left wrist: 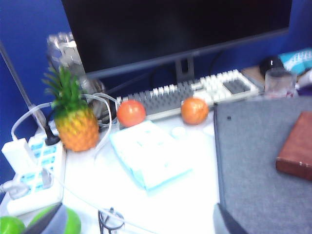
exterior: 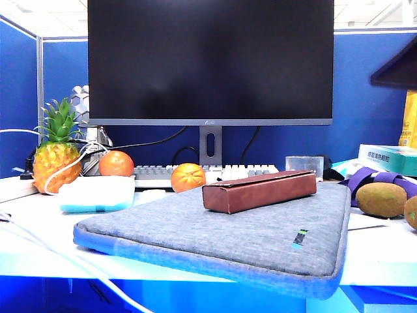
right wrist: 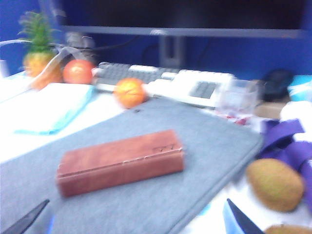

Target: Close the glasses case.

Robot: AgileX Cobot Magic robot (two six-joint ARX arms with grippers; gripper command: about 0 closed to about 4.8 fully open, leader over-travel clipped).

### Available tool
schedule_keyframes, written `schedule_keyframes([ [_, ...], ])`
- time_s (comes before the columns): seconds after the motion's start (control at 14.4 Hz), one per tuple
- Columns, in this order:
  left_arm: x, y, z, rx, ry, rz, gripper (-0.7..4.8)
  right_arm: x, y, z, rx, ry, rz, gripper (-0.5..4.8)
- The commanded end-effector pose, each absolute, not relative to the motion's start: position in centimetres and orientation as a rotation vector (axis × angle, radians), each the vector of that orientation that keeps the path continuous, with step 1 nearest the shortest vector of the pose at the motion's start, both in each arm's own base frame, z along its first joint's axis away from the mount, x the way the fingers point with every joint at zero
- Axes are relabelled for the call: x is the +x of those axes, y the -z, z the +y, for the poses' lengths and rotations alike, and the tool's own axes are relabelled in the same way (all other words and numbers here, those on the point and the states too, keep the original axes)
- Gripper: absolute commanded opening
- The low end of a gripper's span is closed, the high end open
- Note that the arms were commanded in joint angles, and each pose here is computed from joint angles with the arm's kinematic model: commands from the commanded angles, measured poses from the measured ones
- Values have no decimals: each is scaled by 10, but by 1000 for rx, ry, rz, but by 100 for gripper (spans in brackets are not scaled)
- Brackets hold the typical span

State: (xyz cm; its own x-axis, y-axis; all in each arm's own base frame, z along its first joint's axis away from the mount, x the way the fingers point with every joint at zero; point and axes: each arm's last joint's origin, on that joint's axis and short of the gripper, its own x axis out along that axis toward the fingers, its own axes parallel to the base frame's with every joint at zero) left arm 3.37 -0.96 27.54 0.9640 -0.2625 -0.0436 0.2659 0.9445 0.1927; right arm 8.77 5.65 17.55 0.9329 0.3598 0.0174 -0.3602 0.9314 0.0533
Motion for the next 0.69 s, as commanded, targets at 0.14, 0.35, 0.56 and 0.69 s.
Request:
schedule_keyframes([
  [0.14, 32, -273, -9, 197, 272, 52, 398, 87, -181, 56, 77, -362, -40, 479],
  [0.35, 32, -273, -9, 197, 271, 53, 399, 87, -181, 56, 77, -362, -40, 479],
  [0.56, 32, -273, -9, 197, 272, 53, 399, 87, -181, 56, 78, -359, -44, 479],
  [0.69, 36, -269, -10, 197, 269, 49, 398, 91, -182, 49, 79, -316, -56, 479],
])
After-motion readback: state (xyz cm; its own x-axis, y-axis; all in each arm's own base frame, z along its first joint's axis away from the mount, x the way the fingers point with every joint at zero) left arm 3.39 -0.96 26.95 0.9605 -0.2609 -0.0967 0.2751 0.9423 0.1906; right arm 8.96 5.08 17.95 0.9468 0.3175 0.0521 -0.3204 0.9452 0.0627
